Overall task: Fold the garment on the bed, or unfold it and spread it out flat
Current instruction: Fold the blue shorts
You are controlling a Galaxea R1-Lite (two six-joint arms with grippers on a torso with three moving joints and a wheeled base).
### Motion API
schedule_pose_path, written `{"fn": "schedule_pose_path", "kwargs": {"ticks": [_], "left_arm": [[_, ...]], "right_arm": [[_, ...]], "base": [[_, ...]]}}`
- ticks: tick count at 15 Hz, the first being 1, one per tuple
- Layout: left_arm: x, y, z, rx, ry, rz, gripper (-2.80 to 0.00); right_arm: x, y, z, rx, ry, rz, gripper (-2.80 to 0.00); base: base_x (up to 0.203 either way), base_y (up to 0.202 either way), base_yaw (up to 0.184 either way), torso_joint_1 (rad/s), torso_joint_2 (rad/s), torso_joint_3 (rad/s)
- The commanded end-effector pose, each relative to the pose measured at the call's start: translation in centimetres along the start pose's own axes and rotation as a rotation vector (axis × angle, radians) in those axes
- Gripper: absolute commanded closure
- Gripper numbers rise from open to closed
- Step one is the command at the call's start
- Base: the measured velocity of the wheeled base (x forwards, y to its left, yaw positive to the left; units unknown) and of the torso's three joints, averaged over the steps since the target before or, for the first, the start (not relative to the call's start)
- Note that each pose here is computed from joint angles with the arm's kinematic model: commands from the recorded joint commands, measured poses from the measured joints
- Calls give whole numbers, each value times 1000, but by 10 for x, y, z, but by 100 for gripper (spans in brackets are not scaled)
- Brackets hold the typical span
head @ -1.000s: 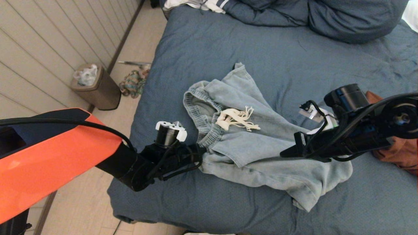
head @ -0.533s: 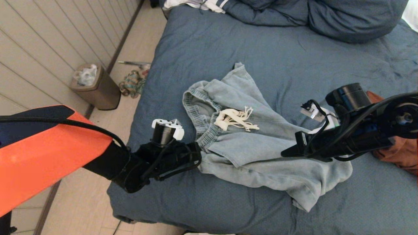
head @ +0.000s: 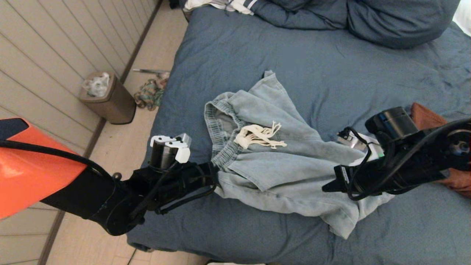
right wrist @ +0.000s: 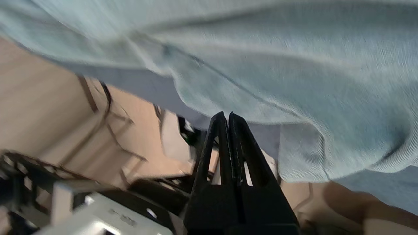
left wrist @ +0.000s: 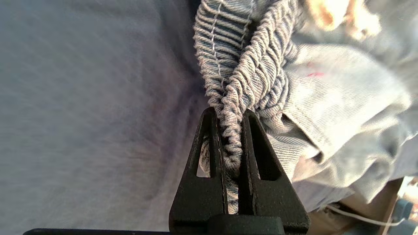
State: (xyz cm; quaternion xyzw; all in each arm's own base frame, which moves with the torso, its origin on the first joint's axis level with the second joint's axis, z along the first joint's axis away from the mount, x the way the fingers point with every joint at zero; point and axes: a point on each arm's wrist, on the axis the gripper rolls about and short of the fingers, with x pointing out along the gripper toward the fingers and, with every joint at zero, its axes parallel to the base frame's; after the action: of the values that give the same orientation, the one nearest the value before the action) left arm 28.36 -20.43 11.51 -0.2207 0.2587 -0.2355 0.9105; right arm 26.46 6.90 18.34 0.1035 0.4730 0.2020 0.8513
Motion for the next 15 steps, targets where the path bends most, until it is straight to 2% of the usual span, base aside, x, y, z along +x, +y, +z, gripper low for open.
{"fn": "schedule_pose_path", "kwargs": {"ticks": [1, 2, 4, 7, 11, 13, 15], "left_arm": [[-12, -1, 13, -11, -48, -7, 0], [-18, 3, 21, -18, -74, 2, 0], [-21, 8, 25, -25, -86, 17, 0], [-22, 20, 33, -39, -104, 52, 0], [-18, 42, 54, -66, -157, 110, 0], [-16, 43, 52, -67, -149, 115, 0], [-14, 45, 50, -68, -143, 120, 0]], "right_arm": [[11, 4, -7, -17, 51, 15, 0], [19, 10, -11, -36, 87, 28, -280], [31, 22, -21, -75, 147, 48, -280], [49, 26, -29, -91, 216, 46, -280], [56, 25, -32, -108, 244, 43, -280], [59, 19, -39, -168, 269, 37, -280], [65, 12, -40, -184, 280, -29, -280]], "base": [[0, 0, 0, 0, 0, 0], [0, 0, 0, 0, 0, 0], [0, 0, 0, 0, 0, 0], [0, 0, 0, 0, 0, 0], [0, 0, 0, 0, 0, 0], [0, 0, 0, 0, 0, 0], [0, 0, 0, 0, 0, 0]]}}
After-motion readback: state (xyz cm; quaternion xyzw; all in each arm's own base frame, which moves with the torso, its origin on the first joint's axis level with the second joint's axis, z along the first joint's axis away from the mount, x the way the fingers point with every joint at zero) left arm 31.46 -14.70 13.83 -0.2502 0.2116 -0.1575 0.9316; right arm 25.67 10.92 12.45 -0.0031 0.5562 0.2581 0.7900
